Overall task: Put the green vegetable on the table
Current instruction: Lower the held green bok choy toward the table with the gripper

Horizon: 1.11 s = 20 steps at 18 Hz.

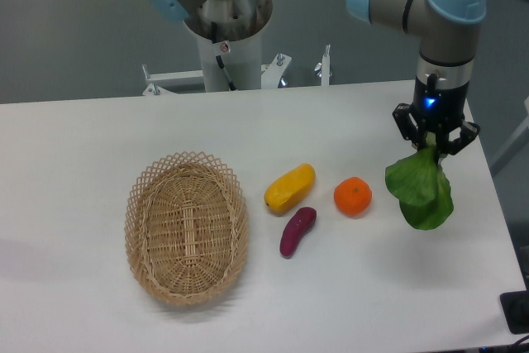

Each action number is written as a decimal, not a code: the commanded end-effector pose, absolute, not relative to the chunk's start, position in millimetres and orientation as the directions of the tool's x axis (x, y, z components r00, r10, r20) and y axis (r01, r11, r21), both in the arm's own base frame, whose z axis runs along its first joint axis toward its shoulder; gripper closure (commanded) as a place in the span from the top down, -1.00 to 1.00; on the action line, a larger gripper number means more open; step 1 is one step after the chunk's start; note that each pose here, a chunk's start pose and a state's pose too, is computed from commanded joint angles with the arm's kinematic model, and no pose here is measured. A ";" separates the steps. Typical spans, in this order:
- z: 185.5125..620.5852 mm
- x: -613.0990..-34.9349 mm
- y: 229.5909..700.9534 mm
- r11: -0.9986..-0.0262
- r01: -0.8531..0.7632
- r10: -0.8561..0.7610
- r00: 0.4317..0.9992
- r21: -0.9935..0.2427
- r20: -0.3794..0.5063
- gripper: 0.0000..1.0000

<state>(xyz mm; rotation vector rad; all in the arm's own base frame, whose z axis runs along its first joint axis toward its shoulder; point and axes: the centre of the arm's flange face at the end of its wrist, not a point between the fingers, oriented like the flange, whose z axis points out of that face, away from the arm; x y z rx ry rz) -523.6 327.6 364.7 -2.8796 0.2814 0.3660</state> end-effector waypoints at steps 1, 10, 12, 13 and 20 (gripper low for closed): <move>362.7 -523.5 327.6 -0.957 -0.214 -0.159 0.951 -0.197 -0.265 -0.34; 360.6 -523.1 326.6 -0.956 -0.216 -0.161 0.952 -0.197 -0.262 -0.34; 360.8 -523.0 325.6 -0.956 -0.218 -0.163 0.951 -0.196 -0.263 -0.33; 360.1 -523.4 325.8 -0.955 -0.221 -0.166 0.950 -0.195 -0.263 -0.34; 339.0 -520.6 325.5 -0.954 -0.238 -0.192 0.953 -0.184 -0.234 -0.34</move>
